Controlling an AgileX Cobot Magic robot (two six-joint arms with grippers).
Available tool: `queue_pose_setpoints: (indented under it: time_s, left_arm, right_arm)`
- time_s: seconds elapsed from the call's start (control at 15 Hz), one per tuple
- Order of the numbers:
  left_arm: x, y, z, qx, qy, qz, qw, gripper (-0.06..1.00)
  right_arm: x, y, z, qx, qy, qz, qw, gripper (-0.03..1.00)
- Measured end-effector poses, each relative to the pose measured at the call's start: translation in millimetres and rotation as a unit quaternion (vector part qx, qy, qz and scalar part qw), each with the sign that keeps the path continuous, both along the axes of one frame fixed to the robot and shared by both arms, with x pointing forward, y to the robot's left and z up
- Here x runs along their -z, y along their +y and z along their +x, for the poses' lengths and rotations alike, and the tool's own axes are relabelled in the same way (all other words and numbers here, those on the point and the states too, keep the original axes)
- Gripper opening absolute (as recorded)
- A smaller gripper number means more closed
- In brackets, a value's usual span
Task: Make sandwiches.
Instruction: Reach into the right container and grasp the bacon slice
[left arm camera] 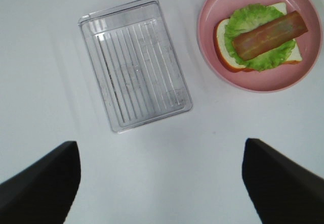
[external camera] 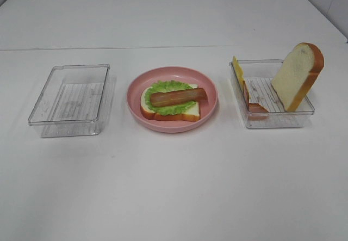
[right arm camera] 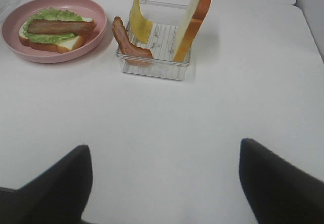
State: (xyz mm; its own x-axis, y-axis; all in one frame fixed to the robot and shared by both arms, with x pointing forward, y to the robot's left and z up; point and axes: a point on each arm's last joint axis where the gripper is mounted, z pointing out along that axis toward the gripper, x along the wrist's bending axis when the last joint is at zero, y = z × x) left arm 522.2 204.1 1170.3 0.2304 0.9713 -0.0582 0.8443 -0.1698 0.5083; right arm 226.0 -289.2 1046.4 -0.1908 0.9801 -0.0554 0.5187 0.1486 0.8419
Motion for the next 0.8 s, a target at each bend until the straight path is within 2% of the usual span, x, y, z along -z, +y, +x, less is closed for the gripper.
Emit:
queue_pose_setpoints:
  time_s: [0.33,0.53,0.8]
  left_arm:
    - [-4,31,-86,-0.001,-0.026,-0.004,1.000,0.82]
    - [12,46,-131,-0.001,-0.030,-0.005,1.000,0.82]
    - [50,72,-202,0.000,-0.060,-0.001,0.998,0.82]
  right_arm:
    - [0,0,0,0.000,0.000,0.000,1.000,0.75]
    - [0,0,0,0.000,0.000,0.000,1.000,0.75]
    - [0,0,0,0.000,0.000,0.000,1.000,0.75]
